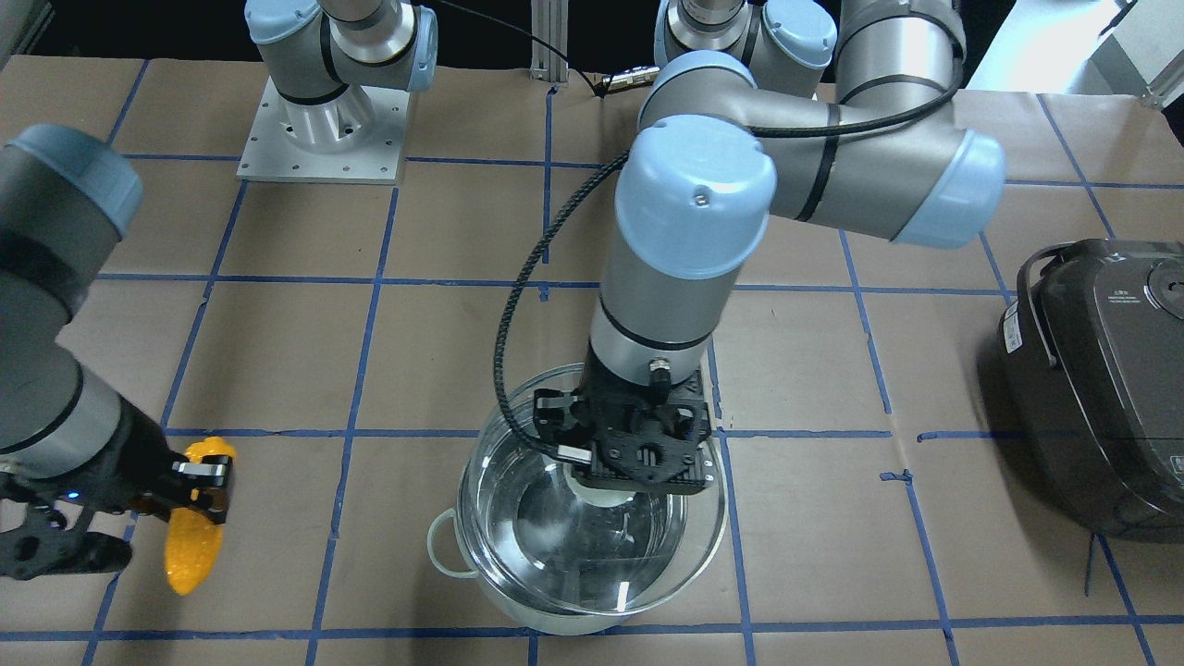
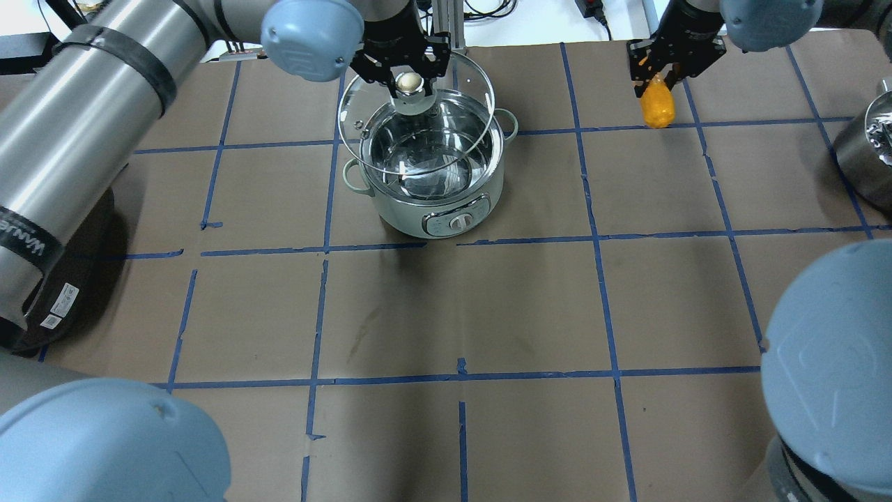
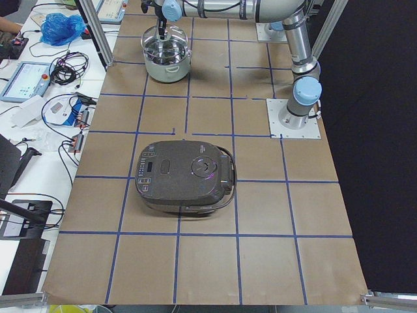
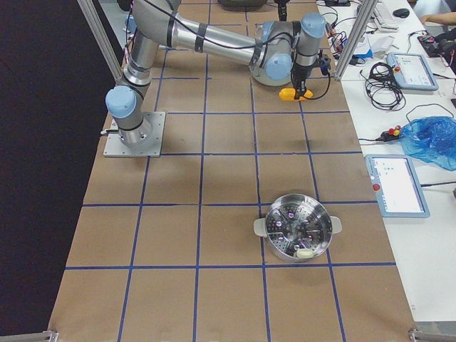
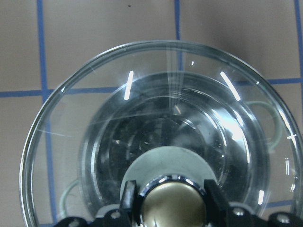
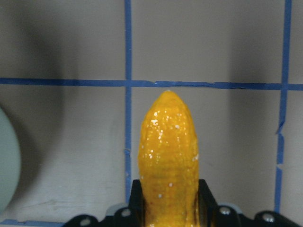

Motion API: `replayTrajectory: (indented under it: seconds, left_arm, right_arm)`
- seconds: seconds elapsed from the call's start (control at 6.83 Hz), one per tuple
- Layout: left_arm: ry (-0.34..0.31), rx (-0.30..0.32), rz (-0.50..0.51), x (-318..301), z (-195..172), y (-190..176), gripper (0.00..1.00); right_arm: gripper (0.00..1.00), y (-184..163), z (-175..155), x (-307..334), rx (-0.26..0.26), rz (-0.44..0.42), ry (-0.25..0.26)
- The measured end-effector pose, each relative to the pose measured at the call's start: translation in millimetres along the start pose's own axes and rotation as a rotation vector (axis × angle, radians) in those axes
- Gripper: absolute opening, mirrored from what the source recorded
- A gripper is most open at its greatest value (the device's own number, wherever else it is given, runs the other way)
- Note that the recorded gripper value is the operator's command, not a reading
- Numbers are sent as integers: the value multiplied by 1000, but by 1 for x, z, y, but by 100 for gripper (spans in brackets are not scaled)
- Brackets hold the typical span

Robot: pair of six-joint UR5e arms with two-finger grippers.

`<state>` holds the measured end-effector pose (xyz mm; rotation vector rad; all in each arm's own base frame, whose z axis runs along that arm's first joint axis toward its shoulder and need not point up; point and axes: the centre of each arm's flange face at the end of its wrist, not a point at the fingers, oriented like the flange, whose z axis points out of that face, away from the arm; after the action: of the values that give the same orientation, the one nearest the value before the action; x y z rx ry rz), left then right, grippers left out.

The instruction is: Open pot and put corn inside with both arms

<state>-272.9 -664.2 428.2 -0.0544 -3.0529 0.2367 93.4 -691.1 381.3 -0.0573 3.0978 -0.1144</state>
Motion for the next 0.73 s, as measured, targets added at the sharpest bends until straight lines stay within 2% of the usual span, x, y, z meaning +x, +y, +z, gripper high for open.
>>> replayTrajectory:
  seconds: [0.15,0.44,0.59,0.73]
  left_arm:
    - [-17,-11,6,-55,-10,-12,6]
    - [-41,-44,22,-160,8,-29,5]
    - [-46,-53,26,-196,32,-35,5]
    - [-49,-53,27,-221,58,-40,5]
  right_arm:
    - [9,7,-2,-58,2,13,-13]
    - [9,14,16,-186,29,35,-36]
    - [9,15,40,-248,31,18,-21]
    - [10,19,68,-293,31,-12,17]
